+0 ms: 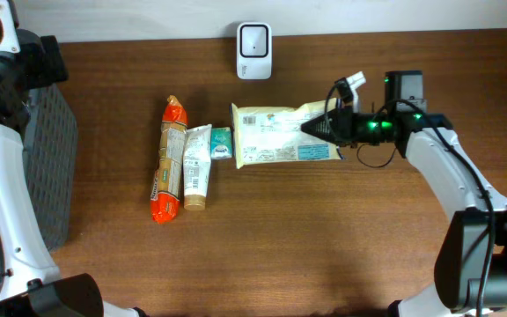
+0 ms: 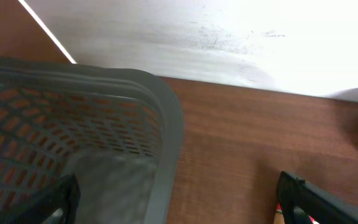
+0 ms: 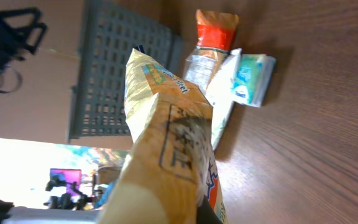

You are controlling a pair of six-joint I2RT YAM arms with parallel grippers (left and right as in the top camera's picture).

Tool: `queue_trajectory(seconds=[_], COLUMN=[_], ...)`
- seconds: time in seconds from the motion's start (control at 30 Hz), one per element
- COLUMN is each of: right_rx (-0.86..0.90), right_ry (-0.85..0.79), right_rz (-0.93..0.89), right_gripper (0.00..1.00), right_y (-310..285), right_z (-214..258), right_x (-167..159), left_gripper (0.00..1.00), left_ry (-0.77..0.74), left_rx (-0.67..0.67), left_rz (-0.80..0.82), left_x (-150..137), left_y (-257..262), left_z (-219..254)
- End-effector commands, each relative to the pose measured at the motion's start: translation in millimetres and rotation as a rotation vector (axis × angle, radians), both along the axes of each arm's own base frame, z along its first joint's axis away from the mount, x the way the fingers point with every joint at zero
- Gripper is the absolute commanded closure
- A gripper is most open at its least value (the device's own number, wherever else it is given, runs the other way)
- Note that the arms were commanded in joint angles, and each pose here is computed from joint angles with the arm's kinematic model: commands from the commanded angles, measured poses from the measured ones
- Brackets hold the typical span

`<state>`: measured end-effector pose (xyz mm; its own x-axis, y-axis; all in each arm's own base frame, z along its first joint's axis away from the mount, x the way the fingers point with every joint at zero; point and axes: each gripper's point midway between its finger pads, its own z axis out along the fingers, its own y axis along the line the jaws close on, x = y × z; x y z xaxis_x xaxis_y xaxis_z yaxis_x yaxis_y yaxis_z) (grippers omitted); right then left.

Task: Scan the item barcode
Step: 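Carry the wipes pack to the scanner and hold it over the window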

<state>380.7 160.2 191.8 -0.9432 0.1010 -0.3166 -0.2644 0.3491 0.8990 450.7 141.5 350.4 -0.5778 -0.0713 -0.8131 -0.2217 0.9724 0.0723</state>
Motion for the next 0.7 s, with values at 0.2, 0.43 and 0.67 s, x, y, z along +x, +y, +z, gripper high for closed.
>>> queue_trajectory(seconds=[0.2,0.43,0.67], right_rx=[-0.015,-0.918,-1.458], right_ry=[0.023,-0.502,-1.231], right_rz=[-0.174,-0.515,-0.521], right_gripper=[0.96,0.96,0.96], right_y=[-45.6,-56.7,4.9], right_z=[20.4,49.8,107.6], right_x=[22.6,108.8,167.3], left_gripper=[0.01,0.01,0.01], left_ry=[-0.03,-0.03,-0.03], left_rx=[0.019,0.019,0.019], left_rz=[-0.01,-0.01,-0.01], left_x=[-3.4,-3.4,-3.4], left_y=[-1.3,-1.3,-1.3], left_z=[14.4,14.4,14.4])
